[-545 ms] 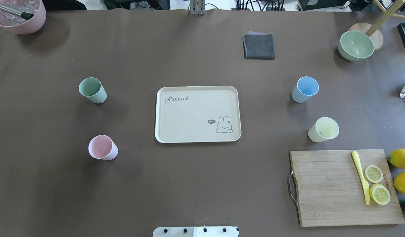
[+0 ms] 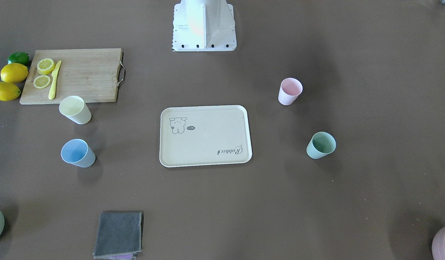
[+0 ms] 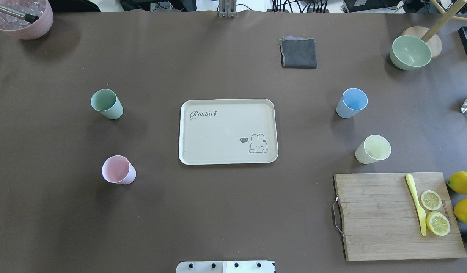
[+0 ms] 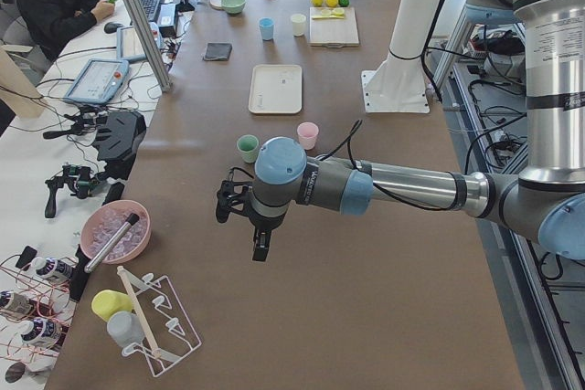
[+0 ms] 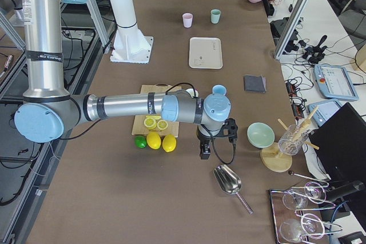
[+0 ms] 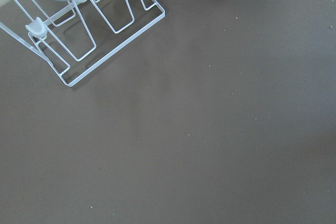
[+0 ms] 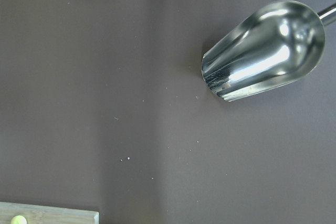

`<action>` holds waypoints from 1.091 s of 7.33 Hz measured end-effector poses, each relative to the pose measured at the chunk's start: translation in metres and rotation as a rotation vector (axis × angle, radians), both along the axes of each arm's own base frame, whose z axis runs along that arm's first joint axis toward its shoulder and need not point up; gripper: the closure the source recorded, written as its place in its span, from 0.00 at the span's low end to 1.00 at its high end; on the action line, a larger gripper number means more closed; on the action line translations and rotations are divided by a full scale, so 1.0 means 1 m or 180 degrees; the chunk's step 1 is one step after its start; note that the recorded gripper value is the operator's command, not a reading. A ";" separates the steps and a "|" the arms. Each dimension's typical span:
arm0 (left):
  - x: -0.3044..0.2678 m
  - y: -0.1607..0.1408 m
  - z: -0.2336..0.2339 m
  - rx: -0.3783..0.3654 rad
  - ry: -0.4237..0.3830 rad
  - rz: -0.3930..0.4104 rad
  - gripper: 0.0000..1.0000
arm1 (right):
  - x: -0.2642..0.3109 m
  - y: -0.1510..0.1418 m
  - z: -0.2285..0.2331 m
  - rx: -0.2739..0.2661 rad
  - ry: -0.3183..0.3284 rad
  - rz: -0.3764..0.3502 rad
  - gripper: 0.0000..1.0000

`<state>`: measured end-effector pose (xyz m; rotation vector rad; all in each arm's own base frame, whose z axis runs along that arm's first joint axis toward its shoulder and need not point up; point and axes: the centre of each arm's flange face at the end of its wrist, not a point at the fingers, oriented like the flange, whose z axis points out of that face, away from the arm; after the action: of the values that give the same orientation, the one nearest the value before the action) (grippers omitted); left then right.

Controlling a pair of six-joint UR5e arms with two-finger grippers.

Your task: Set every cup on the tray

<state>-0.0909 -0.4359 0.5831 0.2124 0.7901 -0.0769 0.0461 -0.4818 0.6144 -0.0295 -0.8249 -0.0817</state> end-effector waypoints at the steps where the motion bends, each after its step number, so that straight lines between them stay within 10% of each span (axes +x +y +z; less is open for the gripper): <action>1: 0.000 0.000 0.001 -0.0005 0.0001 0.0001 0.02 | 0.000 0.000 -0.001 0.0010 -0.0004 0.0000 0.00; 8: 0.000 0.001 0.004 -0.0031 0.0004 -0.0006 0.02 | 0.000 0.000 -0.006 0.0039 -0.0010 0.0001 0.00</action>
<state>-0.0907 -0.4353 0.5868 0.2040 0.7907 -0.0825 0.0459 -0.4822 0.6087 -0.0178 -0.8275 -0.0867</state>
